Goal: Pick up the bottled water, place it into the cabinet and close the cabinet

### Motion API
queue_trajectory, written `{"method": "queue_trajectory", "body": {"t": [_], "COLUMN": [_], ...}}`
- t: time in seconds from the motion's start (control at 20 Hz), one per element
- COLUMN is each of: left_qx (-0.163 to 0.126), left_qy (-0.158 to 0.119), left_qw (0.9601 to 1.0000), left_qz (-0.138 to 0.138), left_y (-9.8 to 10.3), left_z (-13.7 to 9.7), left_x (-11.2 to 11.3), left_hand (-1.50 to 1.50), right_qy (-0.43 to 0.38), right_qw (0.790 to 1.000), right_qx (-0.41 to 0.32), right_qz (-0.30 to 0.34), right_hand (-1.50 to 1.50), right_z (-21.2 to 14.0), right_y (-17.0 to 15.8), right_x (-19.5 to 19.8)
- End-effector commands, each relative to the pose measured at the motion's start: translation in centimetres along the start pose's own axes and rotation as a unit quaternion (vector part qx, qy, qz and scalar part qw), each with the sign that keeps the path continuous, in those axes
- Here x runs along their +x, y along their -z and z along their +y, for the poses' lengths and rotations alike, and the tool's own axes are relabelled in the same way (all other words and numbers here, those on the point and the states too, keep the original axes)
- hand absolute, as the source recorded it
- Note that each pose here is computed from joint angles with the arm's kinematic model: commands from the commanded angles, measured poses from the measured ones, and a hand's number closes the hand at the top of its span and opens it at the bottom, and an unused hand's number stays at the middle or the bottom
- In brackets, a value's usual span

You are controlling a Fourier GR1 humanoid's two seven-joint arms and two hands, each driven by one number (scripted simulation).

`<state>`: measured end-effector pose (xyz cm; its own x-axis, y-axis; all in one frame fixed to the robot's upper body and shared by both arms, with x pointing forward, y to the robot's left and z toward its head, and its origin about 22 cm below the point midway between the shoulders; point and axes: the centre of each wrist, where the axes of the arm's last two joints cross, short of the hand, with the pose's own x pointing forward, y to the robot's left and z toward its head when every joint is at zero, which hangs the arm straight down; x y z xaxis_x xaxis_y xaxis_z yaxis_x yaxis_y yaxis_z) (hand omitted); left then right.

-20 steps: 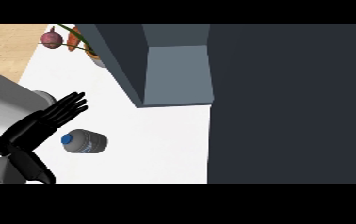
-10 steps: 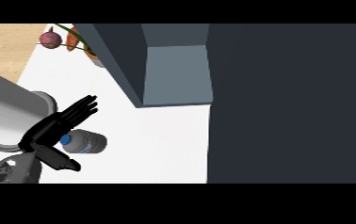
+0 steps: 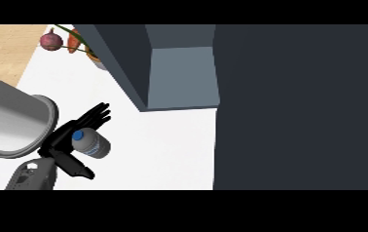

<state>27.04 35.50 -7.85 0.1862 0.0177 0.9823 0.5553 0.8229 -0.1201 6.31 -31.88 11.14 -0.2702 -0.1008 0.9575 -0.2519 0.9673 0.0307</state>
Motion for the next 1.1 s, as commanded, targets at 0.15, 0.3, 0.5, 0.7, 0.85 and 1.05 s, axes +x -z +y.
{"method": "queue_trajectory", "body": {"t": [0.15, 0.3, 0.5, 0.7, 0.85, 1.05], "left_qx": [-0.074, -0.069, -0.079, -0.099, -0.048, 0.224], "left_qy": [-0.064, -0.11, -0.154, -0.152, -0.146, -0.135], "left_qw": [0.9944, 0.9904, 0.9822, 0.9817, 0.9826, 0.9523], "left_qz": [-0.041, -0.048, -0.074, -0.057, -0.104, -0.157], "left_y": [1.4, 0.6, 1.5, 1.5, 1.1, -1.2], "left_z": [-1.1, -1.8, -1.8, -2.6, -1.7, -0.9], "left_x": [-2.1, -3.7, -3.7, -4.4, -3.7, -4.6], "left_hand": [-1.5, 1.5, 1.5, 1.5, 1.5, 1.5], "right_qy": [0.006, 0.014, 0.001, -0.002, -0.005, -0.008], "right_qw": [0.999, 0.999, 0.999, 1.0, 1.0, 1.0], "right_qx": [0.013, 0.003, 0.003, 0.0, -0.005, -0.007], "right_qz": [-0.041, -0.033, -0.033, -0.03, -0.031, -0.029], "right_hand": [-1.5, -1.5, -1.5, -1.5, -1.5, -1.5], "right_z": [1.4, 1.7, 1.2, 0.9, 0.0, 0.3], "right_y": [0.1, -0.3, -0.3, -0.7, -0.6, -1.3], "right_x": [3.5, 3.5, 3.2, 3.0, 3.1, 2.6]}}
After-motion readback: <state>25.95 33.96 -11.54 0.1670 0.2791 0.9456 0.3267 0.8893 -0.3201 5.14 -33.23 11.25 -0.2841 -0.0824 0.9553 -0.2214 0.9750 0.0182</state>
